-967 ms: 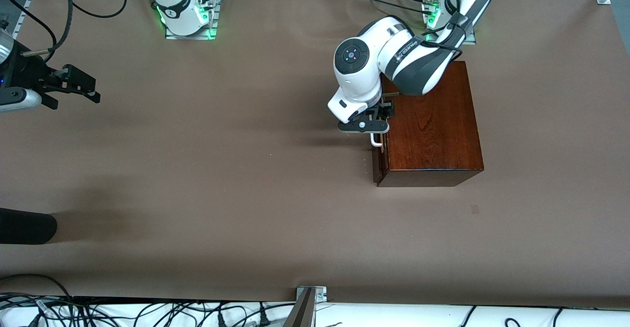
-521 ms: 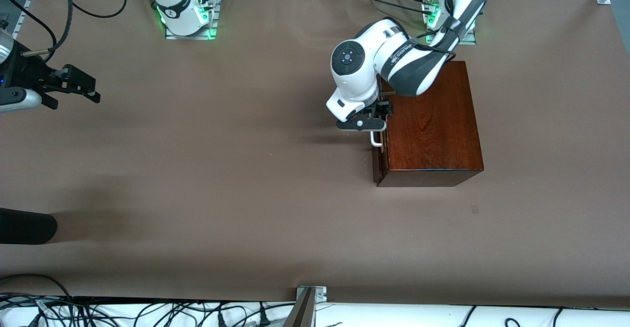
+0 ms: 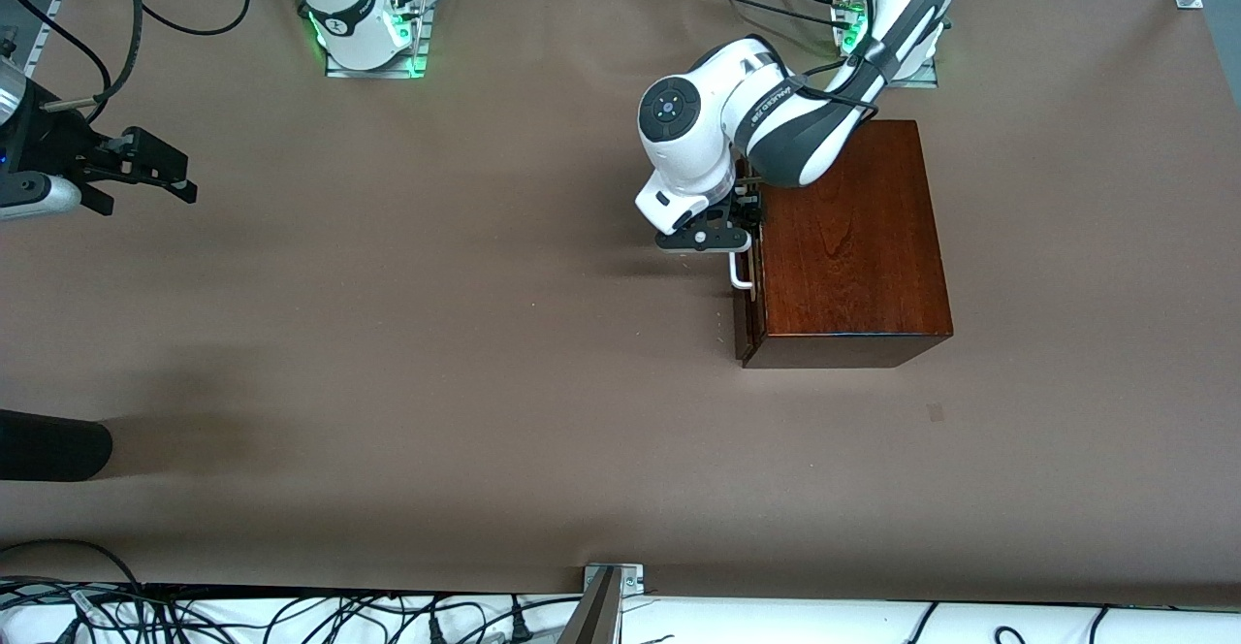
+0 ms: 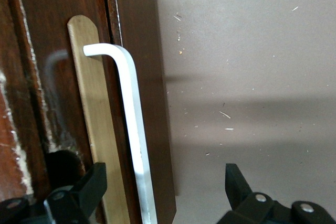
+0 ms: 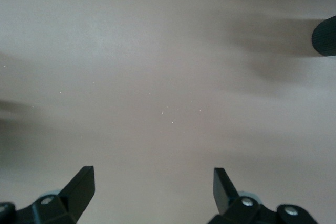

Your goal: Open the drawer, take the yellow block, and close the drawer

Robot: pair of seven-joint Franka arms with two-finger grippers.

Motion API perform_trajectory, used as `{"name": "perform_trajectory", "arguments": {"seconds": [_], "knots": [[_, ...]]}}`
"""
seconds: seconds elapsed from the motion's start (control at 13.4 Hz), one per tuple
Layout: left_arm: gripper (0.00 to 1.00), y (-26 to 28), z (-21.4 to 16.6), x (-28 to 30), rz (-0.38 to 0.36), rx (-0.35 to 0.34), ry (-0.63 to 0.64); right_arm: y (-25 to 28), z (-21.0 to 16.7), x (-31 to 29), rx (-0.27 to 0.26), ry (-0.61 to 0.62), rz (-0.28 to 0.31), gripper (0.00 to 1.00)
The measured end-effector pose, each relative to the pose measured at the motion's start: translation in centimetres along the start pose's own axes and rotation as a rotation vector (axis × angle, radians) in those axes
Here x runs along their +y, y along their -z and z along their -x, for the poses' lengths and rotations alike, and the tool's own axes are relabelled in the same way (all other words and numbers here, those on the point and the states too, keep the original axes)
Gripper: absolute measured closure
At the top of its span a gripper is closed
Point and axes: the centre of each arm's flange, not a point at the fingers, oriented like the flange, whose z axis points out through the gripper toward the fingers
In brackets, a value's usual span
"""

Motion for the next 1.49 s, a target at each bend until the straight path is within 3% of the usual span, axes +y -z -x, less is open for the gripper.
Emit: {"name": "perform_trajectory", "arguments": {"seconds": [0.97,1.49], "knots": [[0.00,-0.7,0.2,1.1,-0.021,0.034,0.028,0.0,0.0,0.0,0.000,0.000,0.000,0.00],[0.00,-3.0,0.4,2.6,-0.016,0.016,0.037,0.0,0.0,0.0,0.000,0.000,0.000,0.00]]}}
